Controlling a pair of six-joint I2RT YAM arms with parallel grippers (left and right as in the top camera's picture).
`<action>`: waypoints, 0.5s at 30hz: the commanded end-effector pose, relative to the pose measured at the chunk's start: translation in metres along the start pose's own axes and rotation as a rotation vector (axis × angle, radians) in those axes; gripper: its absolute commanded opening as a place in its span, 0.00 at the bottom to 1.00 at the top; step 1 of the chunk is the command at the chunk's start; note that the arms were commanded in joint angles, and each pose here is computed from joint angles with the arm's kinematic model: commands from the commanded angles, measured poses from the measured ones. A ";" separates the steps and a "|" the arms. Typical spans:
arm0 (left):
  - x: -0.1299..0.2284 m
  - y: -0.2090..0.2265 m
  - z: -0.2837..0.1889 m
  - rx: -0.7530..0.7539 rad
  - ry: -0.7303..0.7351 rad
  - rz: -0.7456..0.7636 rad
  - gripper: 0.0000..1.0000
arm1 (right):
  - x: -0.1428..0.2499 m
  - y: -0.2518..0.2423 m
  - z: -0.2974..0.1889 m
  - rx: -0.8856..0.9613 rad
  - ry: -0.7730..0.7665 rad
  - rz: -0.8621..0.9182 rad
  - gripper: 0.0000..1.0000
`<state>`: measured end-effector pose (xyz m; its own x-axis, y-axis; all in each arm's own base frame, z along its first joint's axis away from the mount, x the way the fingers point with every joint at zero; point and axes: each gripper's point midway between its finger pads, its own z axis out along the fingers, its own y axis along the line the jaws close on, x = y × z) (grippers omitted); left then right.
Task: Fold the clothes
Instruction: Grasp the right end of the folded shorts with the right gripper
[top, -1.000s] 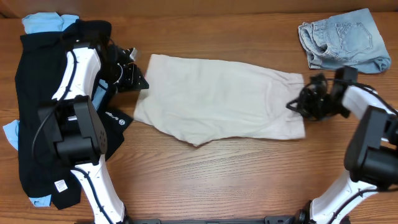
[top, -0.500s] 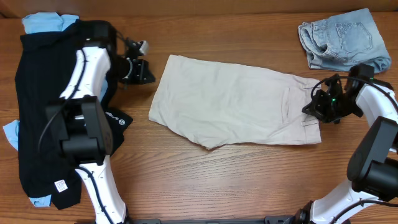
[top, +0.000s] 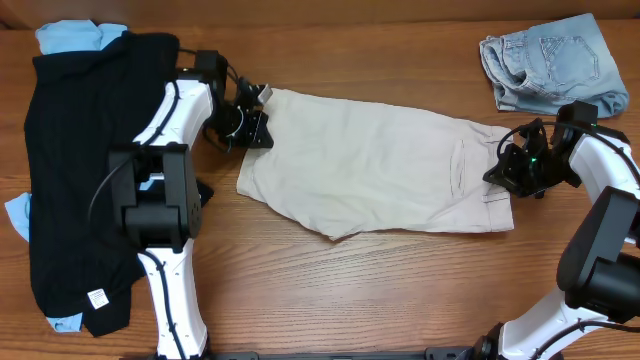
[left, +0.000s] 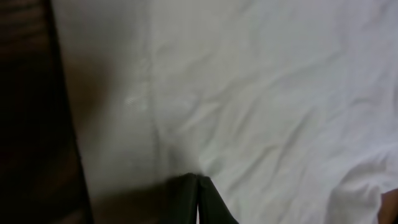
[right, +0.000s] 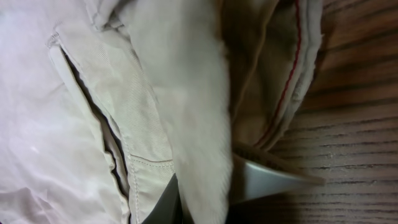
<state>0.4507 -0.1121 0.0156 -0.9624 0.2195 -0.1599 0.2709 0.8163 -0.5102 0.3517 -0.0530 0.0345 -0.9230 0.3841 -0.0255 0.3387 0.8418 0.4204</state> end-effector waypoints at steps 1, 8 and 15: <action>0.000 0.015 0.000 -0.065 0.010 -0.041 0.04 | -0.009 0.009 -0.014 -0.010 -0.042 -0.004 0.04; 0.004 0.026 0.001 -0.126 0.024 -0.089 0.04 | -0.014 0.030 -0.038 -0.057 -0.064 -0.011 0.04; 0.005 0.027 0.003 -0.144 0.031 -0.104 0.04 | -0.019 0.082 -0.098 -0.077 -0.222 -0.087 0.04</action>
<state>0.4507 -0.1011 0.0046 -0.9820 0.1596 -0.1009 0.1882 0.8695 -0.4567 0.3614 -0.0392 0.0915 -0.9153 0.3934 -0.0861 0.3177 0.8367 0.4461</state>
